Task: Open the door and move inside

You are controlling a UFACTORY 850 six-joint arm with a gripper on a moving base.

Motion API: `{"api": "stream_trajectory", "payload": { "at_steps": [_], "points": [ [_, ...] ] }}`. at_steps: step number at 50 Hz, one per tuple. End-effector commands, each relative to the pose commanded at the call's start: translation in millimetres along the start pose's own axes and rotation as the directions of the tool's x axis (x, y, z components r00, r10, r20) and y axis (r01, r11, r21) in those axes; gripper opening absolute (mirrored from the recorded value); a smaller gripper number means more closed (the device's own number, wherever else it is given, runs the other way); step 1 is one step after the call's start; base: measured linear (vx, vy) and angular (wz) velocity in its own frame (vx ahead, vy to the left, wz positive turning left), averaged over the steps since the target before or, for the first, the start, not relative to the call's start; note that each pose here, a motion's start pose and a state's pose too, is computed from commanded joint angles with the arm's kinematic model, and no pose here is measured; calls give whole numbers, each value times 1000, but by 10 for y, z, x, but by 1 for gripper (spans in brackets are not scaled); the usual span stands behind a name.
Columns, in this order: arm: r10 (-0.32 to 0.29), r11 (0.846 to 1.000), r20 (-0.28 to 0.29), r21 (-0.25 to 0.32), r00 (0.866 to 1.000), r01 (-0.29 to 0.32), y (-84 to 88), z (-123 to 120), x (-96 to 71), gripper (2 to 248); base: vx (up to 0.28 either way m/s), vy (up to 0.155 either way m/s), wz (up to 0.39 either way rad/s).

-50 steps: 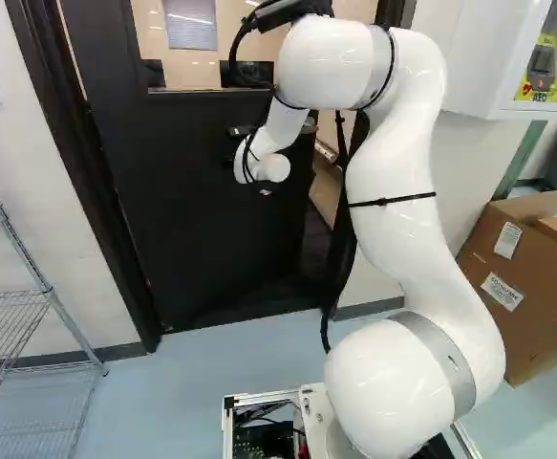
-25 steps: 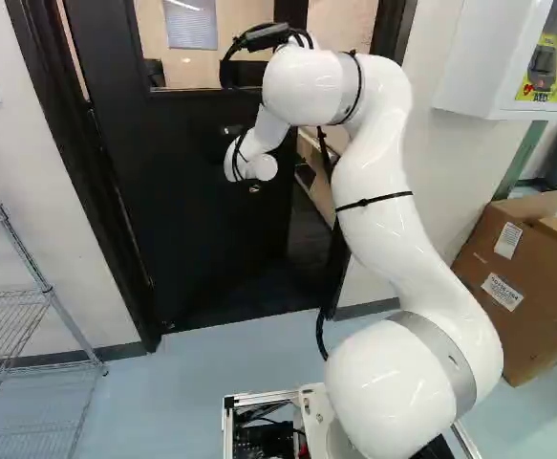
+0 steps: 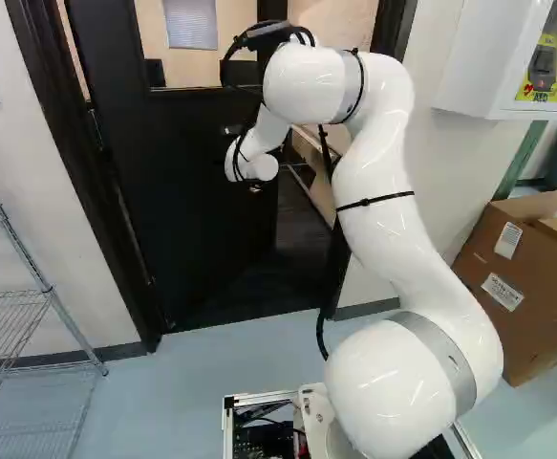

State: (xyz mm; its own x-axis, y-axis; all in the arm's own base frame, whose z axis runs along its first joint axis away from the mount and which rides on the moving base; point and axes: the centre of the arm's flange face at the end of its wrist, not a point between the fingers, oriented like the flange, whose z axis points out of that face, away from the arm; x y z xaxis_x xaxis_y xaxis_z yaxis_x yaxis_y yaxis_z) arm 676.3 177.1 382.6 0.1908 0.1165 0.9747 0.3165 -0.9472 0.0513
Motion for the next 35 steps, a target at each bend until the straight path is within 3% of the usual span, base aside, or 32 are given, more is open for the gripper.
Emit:
{"api": "stream_trajectory", "payload": {
  "at_steps": [35],
  "points": [
    [29, 998, 54, -58, 998, -26, 292, -689, -55, 247, 0, 0, 0]
  ]
}}
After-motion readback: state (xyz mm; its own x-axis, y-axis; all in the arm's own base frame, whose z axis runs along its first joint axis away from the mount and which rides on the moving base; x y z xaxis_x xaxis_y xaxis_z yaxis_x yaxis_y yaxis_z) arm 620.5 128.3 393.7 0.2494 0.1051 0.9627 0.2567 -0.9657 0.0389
